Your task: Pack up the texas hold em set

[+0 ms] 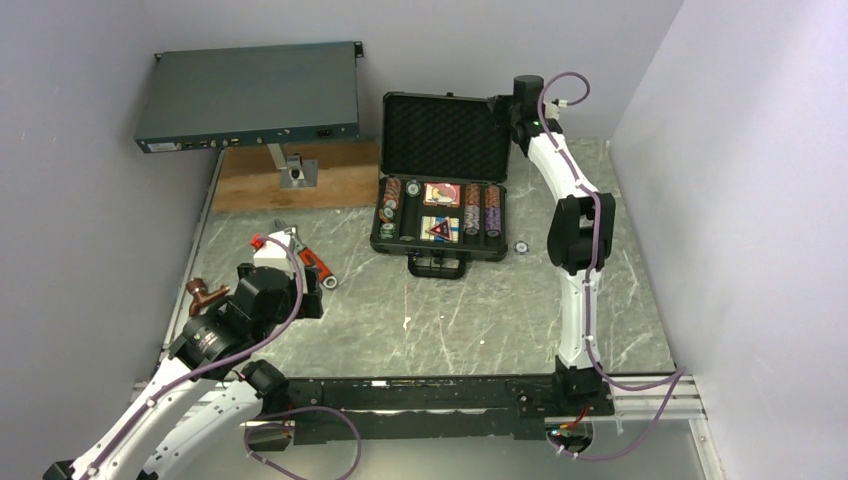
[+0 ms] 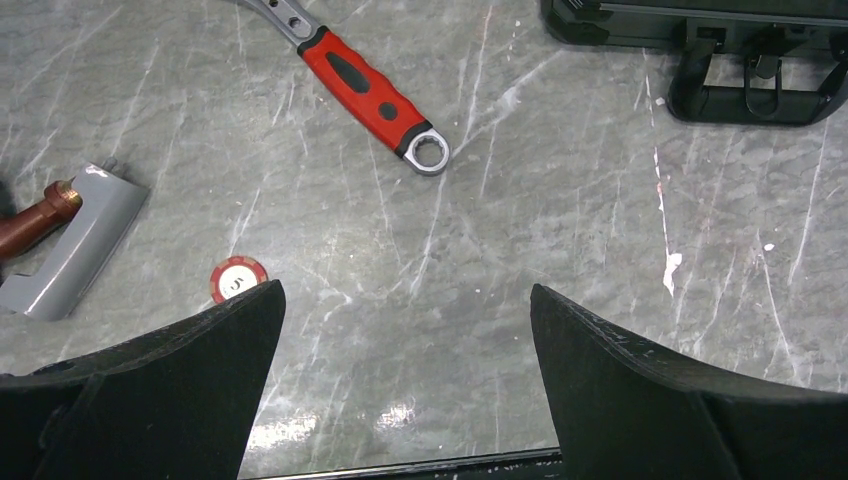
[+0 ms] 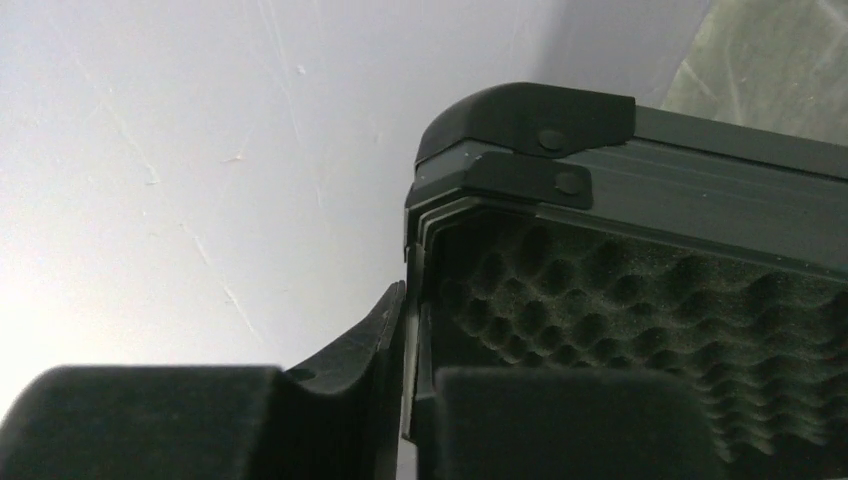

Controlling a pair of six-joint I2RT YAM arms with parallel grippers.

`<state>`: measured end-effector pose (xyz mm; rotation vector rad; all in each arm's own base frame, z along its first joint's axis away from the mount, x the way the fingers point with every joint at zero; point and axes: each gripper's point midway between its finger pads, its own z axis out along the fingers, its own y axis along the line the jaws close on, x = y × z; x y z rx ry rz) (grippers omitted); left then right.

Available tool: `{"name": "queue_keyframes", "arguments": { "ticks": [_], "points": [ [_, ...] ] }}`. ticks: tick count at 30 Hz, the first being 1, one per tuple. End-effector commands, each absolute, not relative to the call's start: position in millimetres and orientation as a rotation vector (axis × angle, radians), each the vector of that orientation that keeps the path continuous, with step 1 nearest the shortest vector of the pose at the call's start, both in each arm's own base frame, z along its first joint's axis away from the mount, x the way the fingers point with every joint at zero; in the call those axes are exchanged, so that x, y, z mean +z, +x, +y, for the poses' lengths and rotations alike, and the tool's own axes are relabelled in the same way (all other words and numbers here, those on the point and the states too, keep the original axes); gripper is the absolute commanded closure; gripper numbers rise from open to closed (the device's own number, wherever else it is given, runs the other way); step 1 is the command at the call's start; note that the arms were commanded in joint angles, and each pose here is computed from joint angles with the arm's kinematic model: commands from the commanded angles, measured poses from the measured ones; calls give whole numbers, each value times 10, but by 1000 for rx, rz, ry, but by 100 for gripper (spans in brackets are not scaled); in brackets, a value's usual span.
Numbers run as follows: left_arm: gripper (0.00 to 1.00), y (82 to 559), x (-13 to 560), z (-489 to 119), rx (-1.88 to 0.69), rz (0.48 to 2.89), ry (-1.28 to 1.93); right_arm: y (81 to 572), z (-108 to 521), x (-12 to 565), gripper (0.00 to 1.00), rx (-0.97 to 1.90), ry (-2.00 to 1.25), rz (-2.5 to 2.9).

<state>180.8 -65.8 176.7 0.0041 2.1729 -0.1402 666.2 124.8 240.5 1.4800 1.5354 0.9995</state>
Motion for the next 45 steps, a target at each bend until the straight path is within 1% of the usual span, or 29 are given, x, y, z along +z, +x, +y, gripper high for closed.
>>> {"name": "queue_keyframes", "arguments": {
  "ticks": [1, 6, 12, 17, 26, 28, 29, 31, 32, 33, 34, 38, 40, 42, 45],
  "points": [
    [0, 1859, 1827, -667, -146, 2149, -10, 6782, 1177, 2770, 100, 1118, 1436, 1428],
    [0, 1861, 1833, -658, -149, 2145, -16, 6556, 1225, 2889, 100, 1131, 1392, 1480],
    [0, 1865, 1842, -665, -158, 2140, -12, 5964, 1281, 3021, 100, 1149, 1319, 1565],
    [0, 1869, 1835, -671, -159, 2143, -9, 5382, 1328, 2869, 100, 1148, 1302, 1653],
    [1, 1867, 1837, -684, -168, 2141, -2, 4305, 1306, 2155, 100, 1072, 1360, 1849],
    [1, 1863, 1839, -687, -172, 2139, 0, 4075, 1309, 2018, 90, 1064, 1372, 1897],
    [1, 1864, 1845, -691, -175, 2137, 1, 3967, 1319, 1952, 82, 1061, 1377, 1926],
    [1, 1861, 1844, -695, -179, 2137, 3, 3749, 1343, 1829, 56, 1055, 1397, 1988],
    [1, 1860, 1849, -698, -182, 2135, 4, 3628, 1349, 1763, 46, 1044, 1418, 2028],
    [1, 1859, 1843, -698, -182, 2136, 4, 3499, 1370, 1703, 38, 1039, 1427, 2075],
    [1, 1858, 1849, -700, -185, 2134, 5, 3368, 1377, 1635, 35, 1020, 1437, 2125],
    [1, 1854, 1862, -700, -192, 2125, 5, 2793, 1329, 1410, 31, 921, 1436, 2285],
    [1, 1852, 1870, -698, -194, 2121, 4, 2518, 1229, 1395, 27, 862, 1438, 2295],
    [1, 1851, 1875, -699, -195, 2118, 6, 2368, 1141, 1403, 26, 822, 1417, 2275],
    [1, 1850, 1880, -707, -202, 2118, 7, 2267, 1038, 1466, 25, 784, 1364, 2235]
  ]
}}
